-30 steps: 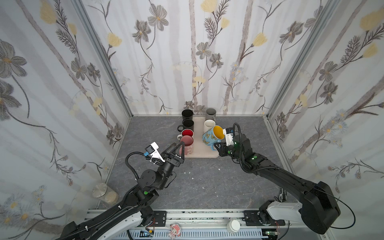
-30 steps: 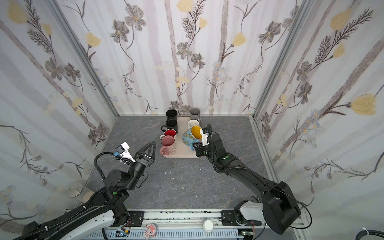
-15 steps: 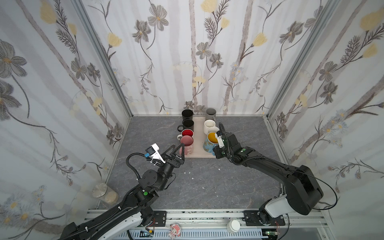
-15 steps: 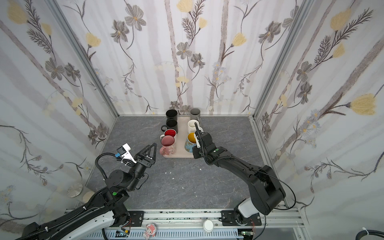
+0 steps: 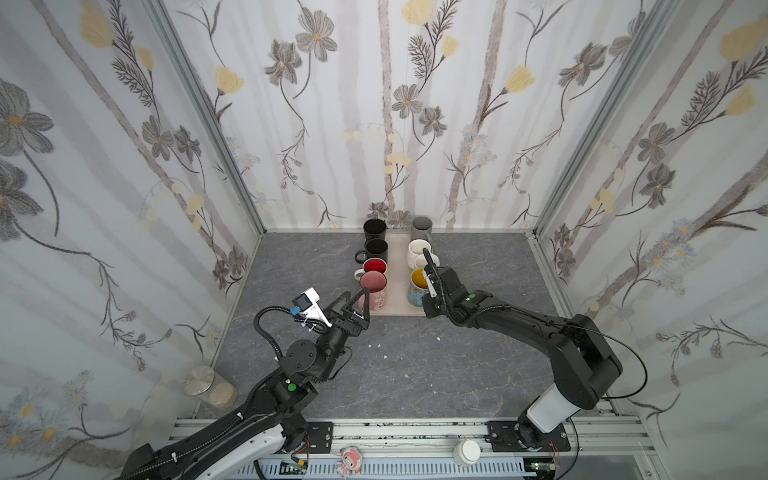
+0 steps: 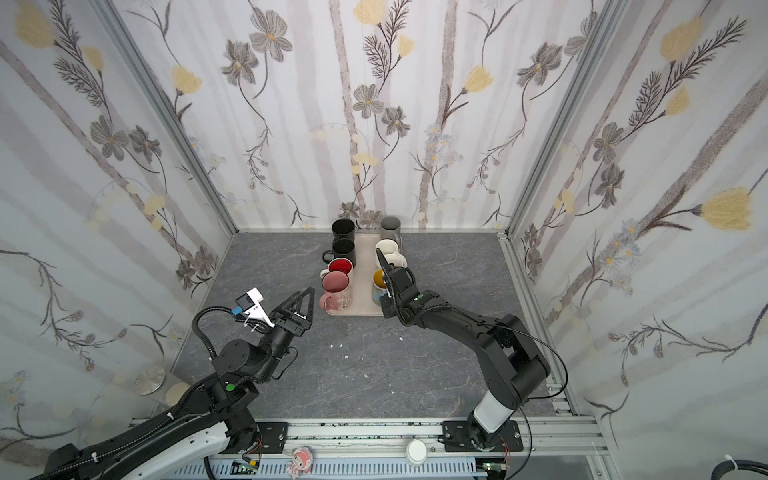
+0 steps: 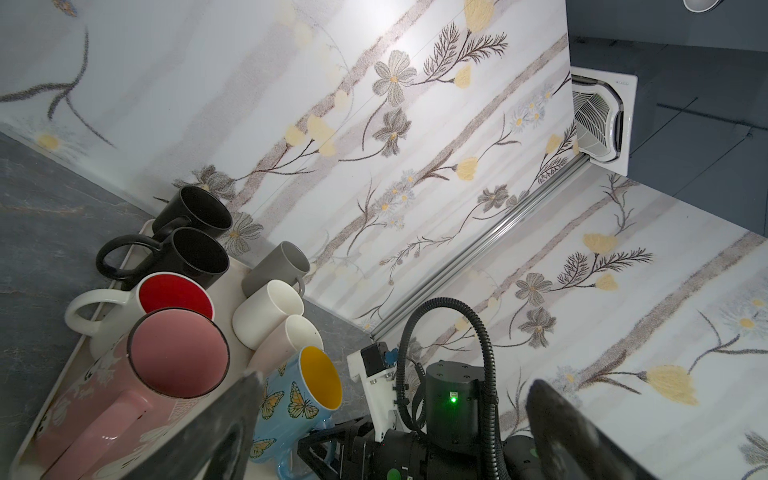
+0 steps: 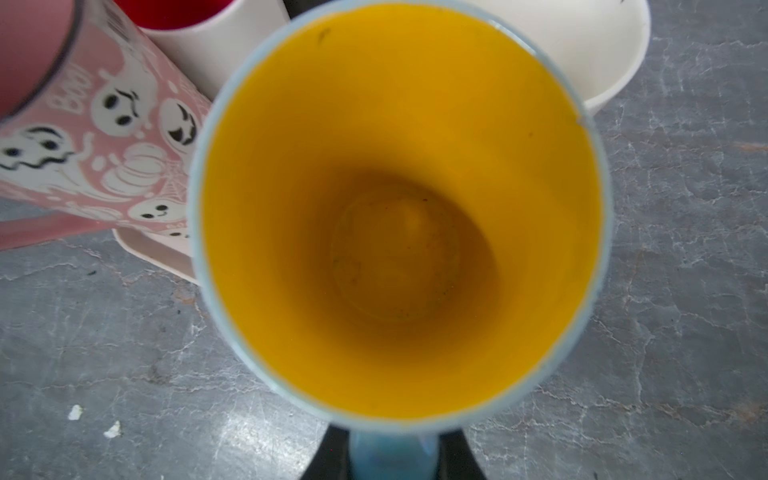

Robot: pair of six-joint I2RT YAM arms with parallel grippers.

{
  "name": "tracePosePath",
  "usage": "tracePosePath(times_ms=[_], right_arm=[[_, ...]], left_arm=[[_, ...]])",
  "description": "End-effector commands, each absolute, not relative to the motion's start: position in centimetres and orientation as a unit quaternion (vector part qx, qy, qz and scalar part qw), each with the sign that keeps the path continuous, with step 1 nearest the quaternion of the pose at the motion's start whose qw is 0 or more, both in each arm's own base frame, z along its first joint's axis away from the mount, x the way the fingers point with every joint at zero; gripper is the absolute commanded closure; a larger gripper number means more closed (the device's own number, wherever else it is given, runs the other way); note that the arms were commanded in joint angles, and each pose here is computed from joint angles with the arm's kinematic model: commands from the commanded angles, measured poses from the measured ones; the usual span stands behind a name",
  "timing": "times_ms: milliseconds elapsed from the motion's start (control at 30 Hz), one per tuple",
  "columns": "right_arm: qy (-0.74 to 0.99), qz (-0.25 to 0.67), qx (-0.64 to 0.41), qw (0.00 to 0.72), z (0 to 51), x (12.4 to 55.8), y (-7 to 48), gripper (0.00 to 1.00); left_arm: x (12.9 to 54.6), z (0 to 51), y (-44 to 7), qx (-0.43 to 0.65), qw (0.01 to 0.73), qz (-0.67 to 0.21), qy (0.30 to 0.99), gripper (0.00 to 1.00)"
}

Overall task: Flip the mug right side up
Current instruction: 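Lower the butterfly mug upright onto the tray with the right while the left draws back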

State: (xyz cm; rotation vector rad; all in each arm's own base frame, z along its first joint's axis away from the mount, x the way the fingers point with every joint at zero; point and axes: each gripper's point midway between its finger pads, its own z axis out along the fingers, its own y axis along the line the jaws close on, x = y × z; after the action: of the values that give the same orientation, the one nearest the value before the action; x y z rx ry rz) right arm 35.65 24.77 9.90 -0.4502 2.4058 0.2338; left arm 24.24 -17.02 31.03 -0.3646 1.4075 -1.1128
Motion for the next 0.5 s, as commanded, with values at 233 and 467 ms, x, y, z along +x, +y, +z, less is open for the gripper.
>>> tracePosePath(times_ms=[233,467], right_arm=[[0.923,0.057,-0.155,0.348,9.6,37.0,24.2,1.0],[0.93,0.046,-0.148,0.334,9.1,36.8,23.7,1.0]], left_arm=[[24.3,31.1,-16.7,-0.169,0.61,-0.485,0.603,0.0],[24.2,31.0,-16.6,-0.17,0.611,-0.483,0.604,0.0]])
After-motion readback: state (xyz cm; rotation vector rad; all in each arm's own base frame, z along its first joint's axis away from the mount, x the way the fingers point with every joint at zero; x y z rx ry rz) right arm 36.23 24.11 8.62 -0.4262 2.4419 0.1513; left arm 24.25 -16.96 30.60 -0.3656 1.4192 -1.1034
